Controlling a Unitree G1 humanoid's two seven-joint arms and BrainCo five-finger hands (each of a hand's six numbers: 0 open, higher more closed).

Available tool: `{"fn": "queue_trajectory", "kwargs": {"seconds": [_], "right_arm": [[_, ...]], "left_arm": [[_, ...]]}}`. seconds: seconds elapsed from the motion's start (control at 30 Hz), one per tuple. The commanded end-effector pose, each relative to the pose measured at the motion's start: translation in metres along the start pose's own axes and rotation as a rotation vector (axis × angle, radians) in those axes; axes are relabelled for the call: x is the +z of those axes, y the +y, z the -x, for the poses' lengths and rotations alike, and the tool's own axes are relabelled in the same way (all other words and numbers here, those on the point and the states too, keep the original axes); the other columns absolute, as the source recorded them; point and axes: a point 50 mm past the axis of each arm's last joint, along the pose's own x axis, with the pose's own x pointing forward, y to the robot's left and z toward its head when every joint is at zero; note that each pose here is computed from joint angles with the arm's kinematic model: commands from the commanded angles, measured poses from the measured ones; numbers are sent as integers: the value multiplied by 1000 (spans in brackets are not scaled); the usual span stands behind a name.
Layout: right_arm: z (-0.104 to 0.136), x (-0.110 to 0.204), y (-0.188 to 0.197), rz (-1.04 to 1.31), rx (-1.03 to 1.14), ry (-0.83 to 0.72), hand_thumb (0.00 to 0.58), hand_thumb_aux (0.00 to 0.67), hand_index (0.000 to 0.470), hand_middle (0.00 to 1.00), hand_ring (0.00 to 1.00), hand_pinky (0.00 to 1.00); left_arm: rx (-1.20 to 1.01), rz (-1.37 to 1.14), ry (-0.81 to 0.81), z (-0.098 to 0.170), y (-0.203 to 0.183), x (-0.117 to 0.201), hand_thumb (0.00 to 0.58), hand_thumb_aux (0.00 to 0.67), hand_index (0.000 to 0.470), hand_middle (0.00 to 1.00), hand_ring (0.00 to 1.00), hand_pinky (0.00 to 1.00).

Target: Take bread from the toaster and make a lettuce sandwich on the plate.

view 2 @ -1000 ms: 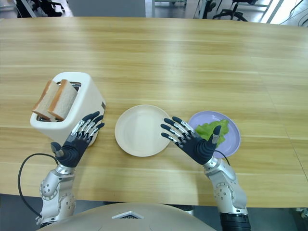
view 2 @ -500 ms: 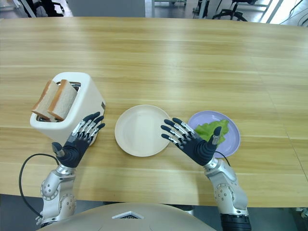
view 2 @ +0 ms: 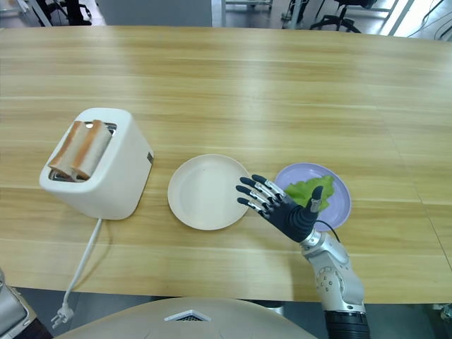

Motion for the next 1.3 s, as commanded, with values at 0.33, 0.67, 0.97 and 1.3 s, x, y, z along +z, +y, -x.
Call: {"fn": "queue_trajectory", "kwargs": {"seconds": [0.33, 0.67, 0.97, 1.3], "right_arm": [[-7, 13, 5, 106, 39, -35, 0, 0, 0, 0, 0, 0], [-8, 36, 18, 198, 90, -52, 0, 0, 0, 0, 0, 0], [-12, 47, 23, 240, 120, -65, 0, 0, 0, 0, 0, 0], [-14, 52, 24, 276, 146, -59, 0, 0, 0, 0, 0, 0]], "left_arm": [[-385, -297, 198, 15, -62, -39, 0, 0, 0, 0, 0, 0], [-647, -426, 318, 40, -95, -60, 0, 0, 0, 0, 0, 0], [-674, -431, 367, 41, -106, -69, 472, 381, 262, 0, 0, 0], [-523, -280, 234, 18, -113, -49, 580, 670, 460, 0, 0, 0]]}}
